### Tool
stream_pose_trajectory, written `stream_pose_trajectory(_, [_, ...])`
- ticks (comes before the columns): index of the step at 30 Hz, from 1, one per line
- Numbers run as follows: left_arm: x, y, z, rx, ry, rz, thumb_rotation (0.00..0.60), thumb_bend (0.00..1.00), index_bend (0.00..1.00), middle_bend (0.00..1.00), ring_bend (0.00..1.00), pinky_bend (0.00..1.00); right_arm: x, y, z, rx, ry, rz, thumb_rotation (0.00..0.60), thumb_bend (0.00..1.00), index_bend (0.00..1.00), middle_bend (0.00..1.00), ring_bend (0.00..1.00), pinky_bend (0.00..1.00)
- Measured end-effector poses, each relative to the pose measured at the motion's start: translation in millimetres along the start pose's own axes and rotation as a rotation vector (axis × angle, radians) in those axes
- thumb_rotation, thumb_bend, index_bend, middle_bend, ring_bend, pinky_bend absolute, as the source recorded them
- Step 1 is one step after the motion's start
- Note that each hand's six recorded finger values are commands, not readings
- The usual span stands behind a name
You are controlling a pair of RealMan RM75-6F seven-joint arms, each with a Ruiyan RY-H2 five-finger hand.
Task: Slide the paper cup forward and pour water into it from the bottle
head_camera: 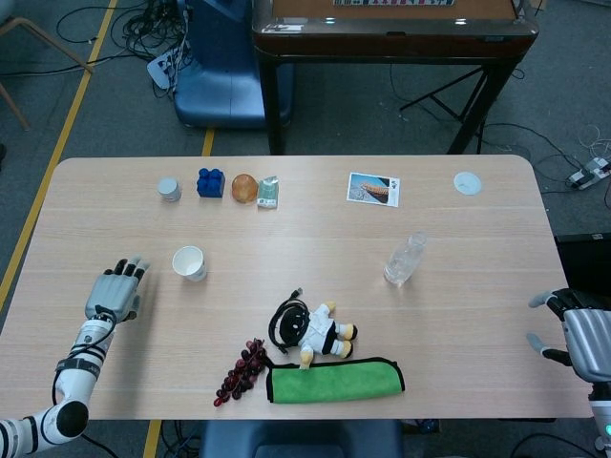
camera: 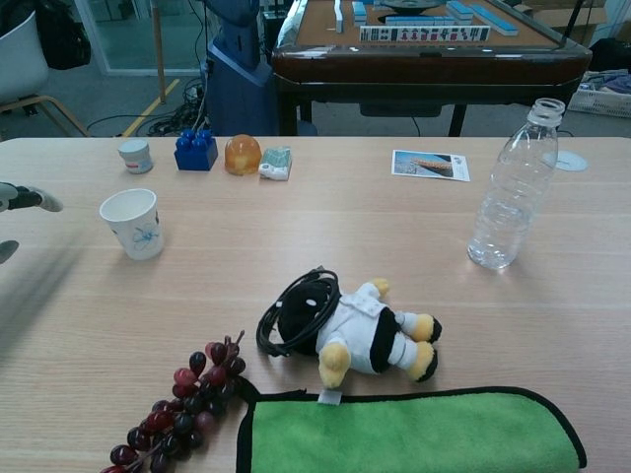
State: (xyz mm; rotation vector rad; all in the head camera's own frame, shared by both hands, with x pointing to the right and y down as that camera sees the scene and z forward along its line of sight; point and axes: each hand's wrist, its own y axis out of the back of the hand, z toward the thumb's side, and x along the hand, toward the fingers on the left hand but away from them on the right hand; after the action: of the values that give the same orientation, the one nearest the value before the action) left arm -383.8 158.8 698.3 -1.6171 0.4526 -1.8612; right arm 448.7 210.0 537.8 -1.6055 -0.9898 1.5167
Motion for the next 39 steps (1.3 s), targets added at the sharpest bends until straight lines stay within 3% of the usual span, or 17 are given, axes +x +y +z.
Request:
stream_pose_trajectory(21, [16.9, 12.2, 45.4, 0.059, -0.041, -0.041, 0.6, 0.54, 0.0, 0.0, 0.0, 0.2, 1.8, 0.7, -0.1, -0.003, -0.003, 0.008, 0.6, 0.18, 0.43, 0.38, 0.28, 0.44])
stream_pose_trajectory(39, [11.9, 27.7, 96.2, 0.096, -0.124, -0.008, 0.6, 0.54, 0.0, 0.0, 0.0, 0.2, 4.2, 4.8, 1.1, -0.013, 0.008, -0.001, 0.6, 0.18, 0.43, 0.38, 0.28, 0.44])
